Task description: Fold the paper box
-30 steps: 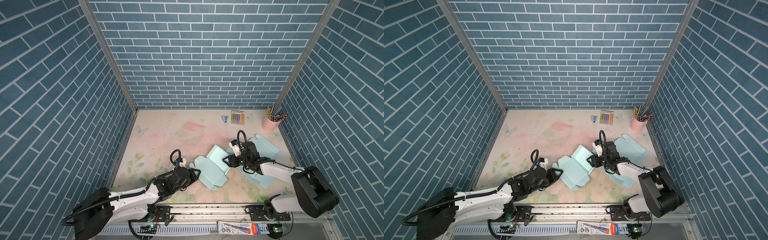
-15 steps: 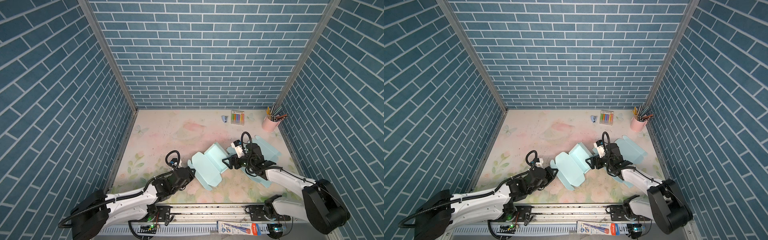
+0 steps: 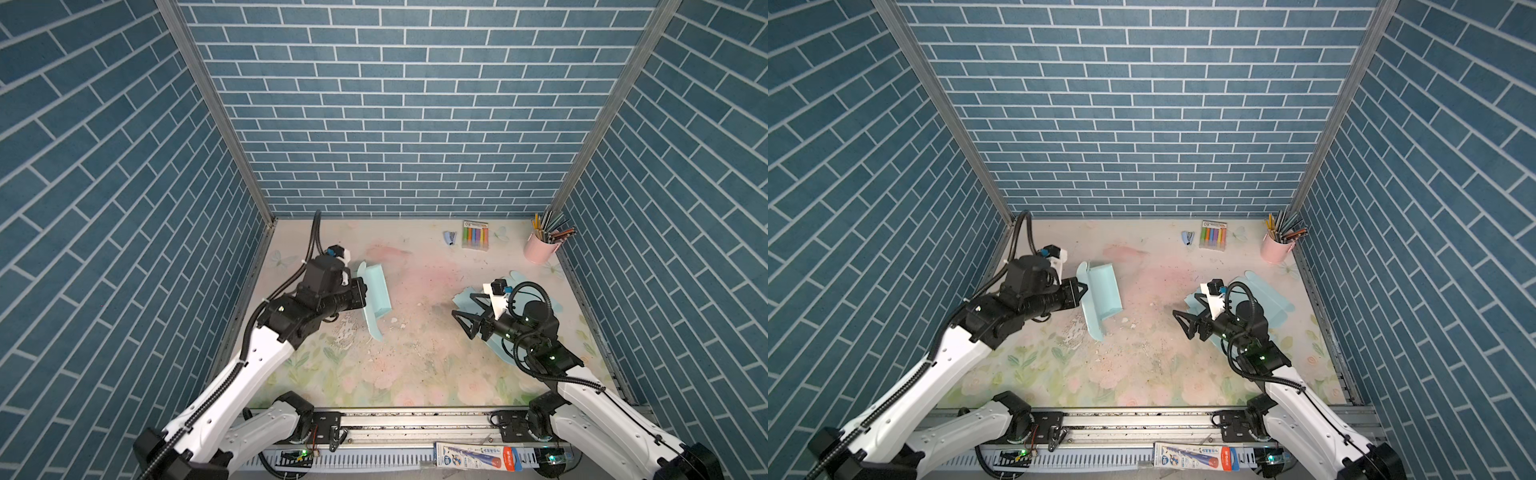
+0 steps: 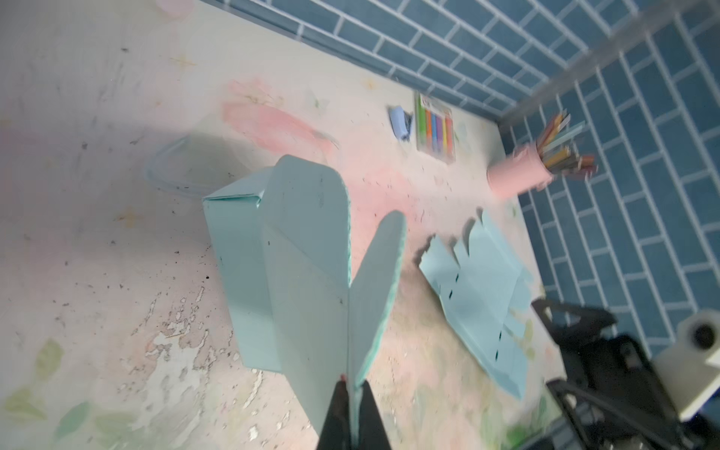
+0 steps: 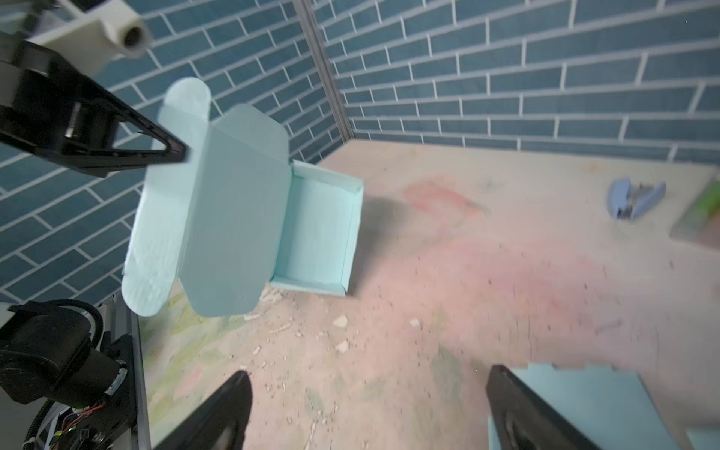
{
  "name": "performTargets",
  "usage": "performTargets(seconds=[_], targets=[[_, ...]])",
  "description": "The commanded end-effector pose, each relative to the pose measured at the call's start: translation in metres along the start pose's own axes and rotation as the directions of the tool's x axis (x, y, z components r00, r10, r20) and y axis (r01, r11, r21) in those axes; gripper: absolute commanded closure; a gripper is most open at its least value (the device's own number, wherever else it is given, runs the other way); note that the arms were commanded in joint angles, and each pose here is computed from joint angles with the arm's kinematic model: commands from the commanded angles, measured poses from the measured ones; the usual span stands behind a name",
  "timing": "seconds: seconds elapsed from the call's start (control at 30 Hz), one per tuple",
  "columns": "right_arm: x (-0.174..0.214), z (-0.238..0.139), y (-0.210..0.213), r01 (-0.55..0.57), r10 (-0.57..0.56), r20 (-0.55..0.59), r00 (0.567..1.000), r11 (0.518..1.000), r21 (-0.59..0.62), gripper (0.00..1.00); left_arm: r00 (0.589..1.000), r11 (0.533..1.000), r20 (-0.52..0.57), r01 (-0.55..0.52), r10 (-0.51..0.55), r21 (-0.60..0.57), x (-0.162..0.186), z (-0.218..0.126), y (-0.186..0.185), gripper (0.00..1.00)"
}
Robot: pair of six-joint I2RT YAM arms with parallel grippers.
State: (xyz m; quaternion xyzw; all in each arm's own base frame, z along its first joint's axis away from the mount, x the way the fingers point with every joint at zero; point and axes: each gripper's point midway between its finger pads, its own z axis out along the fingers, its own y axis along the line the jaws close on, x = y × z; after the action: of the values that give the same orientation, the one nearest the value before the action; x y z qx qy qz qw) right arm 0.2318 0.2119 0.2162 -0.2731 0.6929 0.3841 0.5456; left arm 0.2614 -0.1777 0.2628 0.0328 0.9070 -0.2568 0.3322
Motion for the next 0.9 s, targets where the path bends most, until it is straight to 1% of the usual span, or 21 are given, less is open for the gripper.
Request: performTargets(seconds=[0.0,0.03,0.1,0.2,0.3,0.4,0.5,0.57,0.63,0.7,0.77,0.83,0.87], targets=[[-0.06,-0.001,0.039,0.324,-0.275,0.282,0.919,0.935,-0.144,0.08,0.924,0.958,-0.26,-0.285,0.282,0.026,0.043,-0.013,-0.001,1.0],[-0.064,0.002,0.046,0.386,-0.321,0.311,0.895,0.905,-0.177,0.09,0.896,0.936,-0.274,-0.348,0.348,0.051,0.047,-0.013,-0.014,1.0],[-0.067,0.011,0.057,0.495,-0.403,0.343,0.849,0.833,-0.246,0.11,0.864,0.915,-0.303,-0.387,0.402,0.11,0.056,-0.008,-0.031,1.0],[-0.055,0.035,0.055,0.559,-0.475,0.304,0.826,0.758,-0.336,0.12,0.831,0.883,-0.303,-0.42,0.467,0.21,0.067,-0.006,-0.053,1.0],[-0.041,0.057,0.05,0.575,-0.504,0.279,0.818,0.699,-0.424,0.14,0.802,0.856,-0.304,-0.459,0.515,0.239,0.072,-0.007,-0.062,1.0],[-0.031,0.069,0.049,0.558,-0.502,0.253,0.827,0.672,-0.487,0.19,0.778,0.839,-0.321,-0.469,0.54,0.276,0.082,-0.006,-0.071,1.0],[-0.016,0.072,0.057,0.561,-0.522,0.24,0.819,0.638,-0.528,0.23,0.772,0.834,-0.32,-0.483,0.549,0.267,0.08,-0.005,-0.072,1.0],[-0.004,0.075,0.058,0.553,-0.539,0.207,0.816,0.627,-0.548,0.25,0.769,0.83,-0.315,-0.495,0.556,0.256,0.077,-0.004,-0.073,1.0],[0.003,0.078,0.06,0.549,-0.55,0.19,0.813,0.618,-0.562,0.3,0.764,0.827,-0.319,-0.502,0.562,0.255,0.076,-0.002,-0.075,1.0],[0.003,0.081,0.065,0.56,-0.562,0.195,0.804,0.604,-0.567,0.39,0.755,0.822,-0.326,-0.511,0.569,0.252,0.077,0.001,-0.076,1.0],[0.005,0.084,0.069,0.571,-0.578,0.194,0.792,0.591,-0.57,0.44,0.747,0.816,-0.33,-0.522,0.577,0.247,0.078,0.003,-0.076,1.0],[0.005,0.086,0.07,0.579,-0.592,0.186,0.784,0.591,-0.561,0.47,0.742,0.812,-0.33,-0.529,0.583,0.246,0.078,0.004,-0.077,1.0],[0.005,0.087,0.071,0.584,-0.597,0.187,0.78,0.589,-0.558,0.51,0.741,0.812,-0.33,-0.53,0.584,0.246,0.078,0.003,-0.077,1.0]])
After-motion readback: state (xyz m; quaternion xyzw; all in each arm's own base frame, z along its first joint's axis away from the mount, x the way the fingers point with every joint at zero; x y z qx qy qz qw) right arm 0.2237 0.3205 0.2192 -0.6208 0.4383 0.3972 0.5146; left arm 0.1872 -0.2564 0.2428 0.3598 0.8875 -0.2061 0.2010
